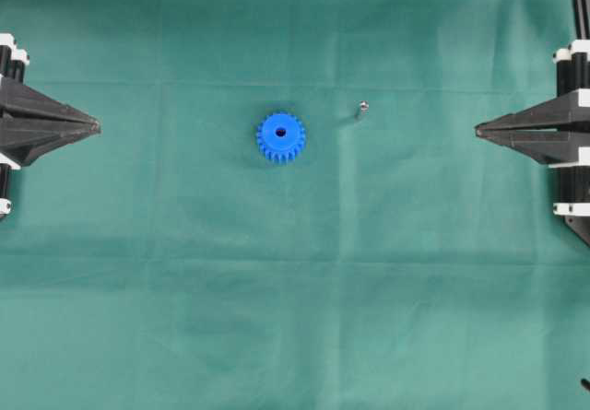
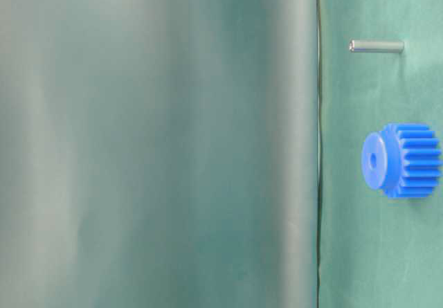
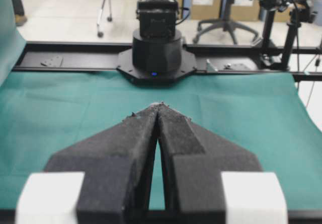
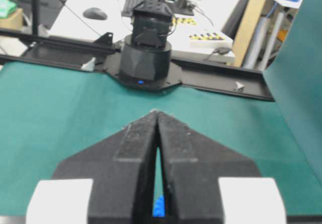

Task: Insert the shaft placed at a random location into the center hole of the small gear at another random location.
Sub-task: 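Move the right gripper toward the small silver shaft beside the gear, then close the right gripper on the silver shaft, holding it upright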

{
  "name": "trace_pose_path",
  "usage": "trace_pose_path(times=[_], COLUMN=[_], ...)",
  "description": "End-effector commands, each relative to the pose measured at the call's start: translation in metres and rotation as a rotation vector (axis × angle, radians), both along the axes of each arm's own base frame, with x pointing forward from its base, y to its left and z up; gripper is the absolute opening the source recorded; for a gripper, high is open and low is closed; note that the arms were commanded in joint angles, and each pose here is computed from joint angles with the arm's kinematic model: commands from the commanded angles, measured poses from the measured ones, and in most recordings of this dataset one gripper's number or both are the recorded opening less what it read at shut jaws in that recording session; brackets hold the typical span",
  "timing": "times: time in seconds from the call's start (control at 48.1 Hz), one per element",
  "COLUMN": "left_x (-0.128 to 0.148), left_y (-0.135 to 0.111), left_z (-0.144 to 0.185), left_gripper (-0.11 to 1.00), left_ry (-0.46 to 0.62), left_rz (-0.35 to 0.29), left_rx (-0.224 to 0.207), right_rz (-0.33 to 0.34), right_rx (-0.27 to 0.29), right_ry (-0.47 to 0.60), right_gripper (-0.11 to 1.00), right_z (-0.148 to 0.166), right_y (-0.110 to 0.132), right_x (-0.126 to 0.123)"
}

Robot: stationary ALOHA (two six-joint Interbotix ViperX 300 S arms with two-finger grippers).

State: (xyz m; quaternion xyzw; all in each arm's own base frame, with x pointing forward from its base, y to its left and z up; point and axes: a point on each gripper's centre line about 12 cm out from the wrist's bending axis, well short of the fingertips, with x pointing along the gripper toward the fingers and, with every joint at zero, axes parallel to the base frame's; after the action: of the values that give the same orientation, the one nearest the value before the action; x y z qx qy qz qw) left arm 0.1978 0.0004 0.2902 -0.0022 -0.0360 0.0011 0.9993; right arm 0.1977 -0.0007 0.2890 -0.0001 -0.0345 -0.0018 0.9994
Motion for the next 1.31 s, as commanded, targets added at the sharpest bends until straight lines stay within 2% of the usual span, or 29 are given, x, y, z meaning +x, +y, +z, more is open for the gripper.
trace_pose_path(times=[0.0, 0.27, 0.457, 0.644, 0.686, 0.727, 0.873, 0.935, 1.101, 1.288], left_x=[0.001, 0.001, 0.000, -0.001, 0.000, -0.001, -0.001, -0.001, -0.002, -0.002], left_y=[0.001, 0.001, 0.001, 0.001, 0.001, 0.001, 0.001, 0.001, 0.001, 0.001], left_z=[0.002, -0.002, -0.005, -0.007, -0.008, -0.009, -0.011, -0.012, -0.014, -0.017], left_gripper=[0.00, 0.00, 0.00, 0.00, 0.00, 0.00, 0.00, 0.00, 0.00, 0.00], left_ry=[0.000, 0.014, 0.020, 0.023, 0.028, 0.028, 0.034, 0.035, 0.041, 0.050], left_rz=[0.006, 0.006, 0.006, 0.006, 0.006, 0.007, 0.007, 0.007, 0.007, 0.006], left_rx=[-0.027, -0.035, -0.036, -0.036, -0.039, -0.039, -0.039, -0.039, -0.045, -0.062], right_rz=[-0.032, -0.182, -0.221, -0.258, -0.271, -0.282, -0.292, -0.298, -0.337, -0.339], right_rx=[-0.017, 0.008, 0.030, 0.080, 0.099, 0.113, 0.135, 0.141, 0.163, 0.160], right_ry=[-0.018, 0.121, 0.179, 0.218, 0.229, 0.237, 0.301, 0.326, 0.379, 0.369], right_gripper=[0.00, 0.00, 0.00, 0.02, 0.06, 0.16, 0.59, 0.74, 0.63, 0.62], right_z=[0.009, -0.035, -0.070, -0.107, -0.118, -0.126, -0.157, -0.168, -0.192, -0.195], right_y=[-0.006, -0.042, -0.057, -0.070, -0.074, -0.076, -0.081, -0.084, -0.093, -0.093], right_x=[0.005, 0.029, 0.055, 0.075, 0.080, 0.083, 0.097, 0.103, 0.111, 0.109])
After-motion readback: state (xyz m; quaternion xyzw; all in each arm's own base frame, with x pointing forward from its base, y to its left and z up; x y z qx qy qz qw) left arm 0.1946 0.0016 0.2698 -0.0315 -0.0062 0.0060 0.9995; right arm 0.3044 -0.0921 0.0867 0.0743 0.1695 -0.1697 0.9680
